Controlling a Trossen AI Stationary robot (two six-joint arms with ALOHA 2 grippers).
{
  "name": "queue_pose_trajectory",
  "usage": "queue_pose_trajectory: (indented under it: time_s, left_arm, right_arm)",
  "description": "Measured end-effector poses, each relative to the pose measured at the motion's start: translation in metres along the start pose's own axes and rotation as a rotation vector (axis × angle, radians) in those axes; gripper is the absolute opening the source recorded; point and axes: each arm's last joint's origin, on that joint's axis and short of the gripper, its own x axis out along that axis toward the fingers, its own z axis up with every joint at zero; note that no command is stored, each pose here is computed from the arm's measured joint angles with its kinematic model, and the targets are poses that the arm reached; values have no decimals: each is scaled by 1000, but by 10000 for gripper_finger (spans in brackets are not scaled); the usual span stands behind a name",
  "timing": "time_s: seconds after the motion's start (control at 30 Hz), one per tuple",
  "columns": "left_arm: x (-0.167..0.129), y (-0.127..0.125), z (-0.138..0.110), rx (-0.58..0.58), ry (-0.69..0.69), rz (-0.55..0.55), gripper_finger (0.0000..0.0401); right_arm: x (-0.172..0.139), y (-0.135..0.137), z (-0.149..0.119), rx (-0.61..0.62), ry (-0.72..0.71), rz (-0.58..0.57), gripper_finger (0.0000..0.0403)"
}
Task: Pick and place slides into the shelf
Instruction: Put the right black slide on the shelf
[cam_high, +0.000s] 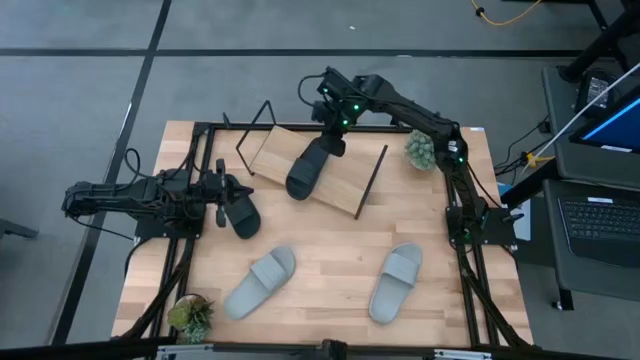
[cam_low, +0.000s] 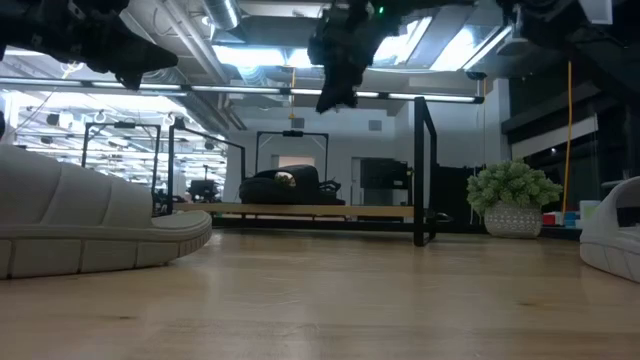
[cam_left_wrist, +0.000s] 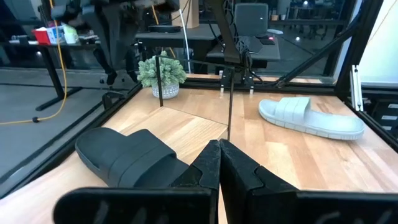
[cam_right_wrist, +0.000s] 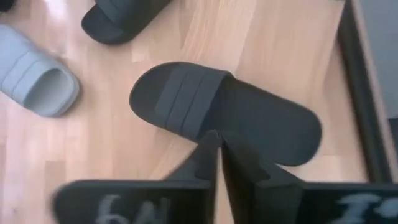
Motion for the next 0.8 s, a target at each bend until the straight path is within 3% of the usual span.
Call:
queue_pose_trajectory:
  time_s: [0.2, 0.37, 0.57, 0.7, 0.8]
  left_arm:
    - [0, 0, 0, 26, 0, 0, 0]
    - [0, 0, 0, 27, 0, -1, 0]
    - [0, -2, 0, 27, 0, -65, 0]
    - [0, -3, 0, 26, 1, -87, 0]
    - [0, -3, 0, 27, 1, -97, 0]
  right_arm:
    - [-30, 51, 6, -101, -13, -93, 5]
    - [-42, 94, 9, -188, -70, -62, 4]
    - [-22, 126, 2, -207, -116, -70, 3]
    - [1, 138, -18, -208, -169, -72, 3]
    - [1, 148, -37, -203, -246, -56, 2]
